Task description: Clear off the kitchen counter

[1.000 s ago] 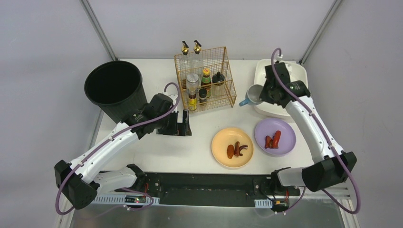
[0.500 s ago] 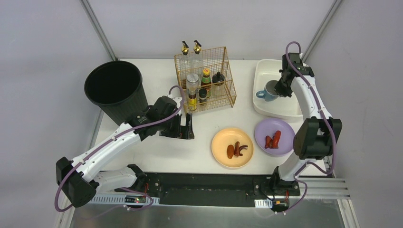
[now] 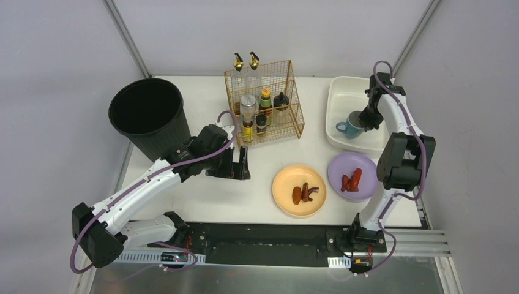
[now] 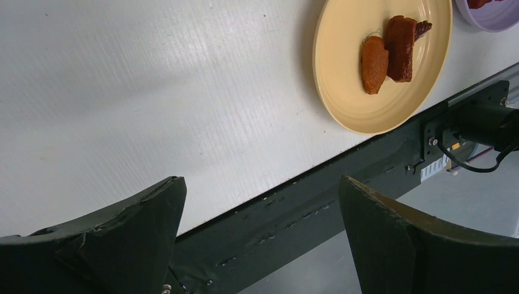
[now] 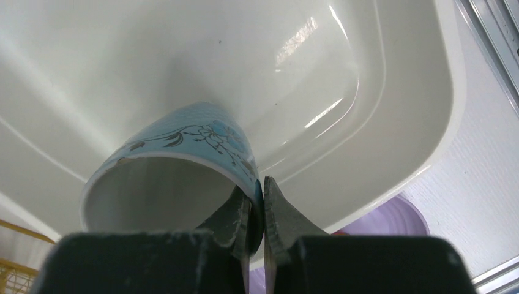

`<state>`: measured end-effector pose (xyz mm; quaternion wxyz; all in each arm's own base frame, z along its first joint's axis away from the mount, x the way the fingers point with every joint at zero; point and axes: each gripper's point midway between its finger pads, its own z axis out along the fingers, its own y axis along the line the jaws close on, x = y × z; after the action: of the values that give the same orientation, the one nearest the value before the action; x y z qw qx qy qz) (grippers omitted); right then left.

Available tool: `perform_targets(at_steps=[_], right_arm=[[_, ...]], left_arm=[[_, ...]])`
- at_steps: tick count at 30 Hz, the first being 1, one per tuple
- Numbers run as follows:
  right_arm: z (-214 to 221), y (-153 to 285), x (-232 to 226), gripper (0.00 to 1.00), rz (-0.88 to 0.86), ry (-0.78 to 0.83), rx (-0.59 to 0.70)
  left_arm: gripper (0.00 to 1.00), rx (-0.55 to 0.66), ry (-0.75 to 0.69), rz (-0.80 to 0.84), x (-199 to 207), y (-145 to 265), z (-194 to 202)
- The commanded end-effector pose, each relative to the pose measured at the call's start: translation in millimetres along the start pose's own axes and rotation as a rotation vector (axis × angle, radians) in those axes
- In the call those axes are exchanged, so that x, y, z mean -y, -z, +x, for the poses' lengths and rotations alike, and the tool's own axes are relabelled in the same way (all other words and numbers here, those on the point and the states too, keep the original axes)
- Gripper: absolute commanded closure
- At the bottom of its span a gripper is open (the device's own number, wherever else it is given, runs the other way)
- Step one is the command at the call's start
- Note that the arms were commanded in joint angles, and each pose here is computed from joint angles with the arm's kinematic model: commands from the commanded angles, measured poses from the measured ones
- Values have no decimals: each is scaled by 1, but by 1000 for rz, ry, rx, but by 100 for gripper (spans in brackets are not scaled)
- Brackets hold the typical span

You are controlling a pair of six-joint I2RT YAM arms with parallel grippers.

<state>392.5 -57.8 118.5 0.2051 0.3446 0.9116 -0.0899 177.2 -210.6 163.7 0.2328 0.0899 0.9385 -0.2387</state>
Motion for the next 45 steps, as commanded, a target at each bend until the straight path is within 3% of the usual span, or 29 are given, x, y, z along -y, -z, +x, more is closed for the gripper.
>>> perform_targets(at_steps=[1,15,22,29,31,36,45], right_arm=[[-43,10,-10,100,-59,-114,69],[-120,-39,-55,100,-98,-359,16],[-134,-56,-85,100,-189,-425,12],[-130,-63,-94,100,-208,-394,5],[-129,-63,-96,89,-208,-381,10],[-129,-62,-101,75,-211,-359,26],[-136,-53,-117,57,-267,-363,60]], left_arm=[[0,9,-23,38,8,1,-1],[0,-2,-16,23,6,-8,-2],[0,-22,-8,16,6,-13,-1],[0,-46,-5,5,5,-20,0],[0,-48,-6,2,5,-21,-1],[0,-47,-3,4,7,-21,-2],[0,-42,9,2,5,-20,1]])
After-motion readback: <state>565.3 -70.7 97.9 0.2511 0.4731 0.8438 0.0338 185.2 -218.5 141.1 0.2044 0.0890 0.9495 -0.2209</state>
